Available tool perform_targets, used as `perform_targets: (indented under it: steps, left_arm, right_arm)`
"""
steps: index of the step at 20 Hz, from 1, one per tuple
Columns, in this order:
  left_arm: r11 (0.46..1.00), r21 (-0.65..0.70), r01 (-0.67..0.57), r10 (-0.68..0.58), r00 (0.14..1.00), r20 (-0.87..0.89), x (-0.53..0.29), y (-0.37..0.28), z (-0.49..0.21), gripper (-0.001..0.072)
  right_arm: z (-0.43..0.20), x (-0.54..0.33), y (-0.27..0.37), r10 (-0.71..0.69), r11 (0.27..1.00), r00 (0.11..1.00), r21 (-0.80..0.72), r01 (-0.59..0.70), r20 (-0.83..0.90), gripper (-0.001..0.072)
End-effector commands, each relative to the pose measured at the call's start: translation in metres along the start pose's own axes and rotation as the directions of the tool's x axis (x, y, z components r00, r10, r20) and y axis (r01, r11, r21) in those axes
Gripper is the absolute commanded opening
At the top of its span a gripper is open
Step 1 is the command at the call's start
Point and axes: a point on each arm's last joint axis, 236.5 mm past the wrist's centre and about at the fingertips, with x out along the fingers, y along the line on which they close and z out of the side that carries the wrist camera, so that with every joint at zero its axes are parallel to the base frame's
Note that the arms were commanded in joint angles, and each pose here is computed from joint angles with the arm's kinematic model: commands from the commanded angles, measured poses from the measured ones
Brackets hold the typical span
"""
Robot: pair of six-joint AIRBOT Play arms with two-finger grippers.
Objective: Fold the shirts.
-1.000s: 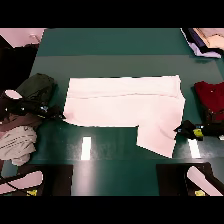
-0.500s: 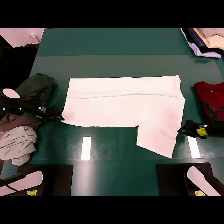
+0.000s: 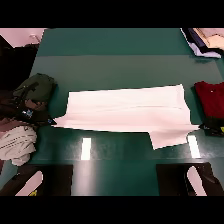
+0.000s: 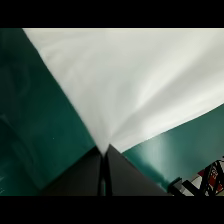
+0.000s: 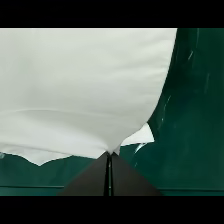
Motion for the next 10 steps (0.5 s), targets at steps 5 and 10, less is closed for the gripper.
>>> perform_targets:
  steps: [5,10]
  left_arm:
    - [0.997,-0.067,-0.027,0.038,0.985,0.171,0.004,0.017,0.048,0.0022]
    - [0.989,-0.139,-0.042,0.075,0.969,0.236,0.019,0.045,0.083,0.0022]
  right_arm:
    - [0.065,0.023,0.043,0.024,0.986,0.995,-0.166,-0.008,0.095,0.0017]
    - [0.128,0.033,0.051,0.017,0.987,0.995,-0.161,0.0,0.103,0.0017]
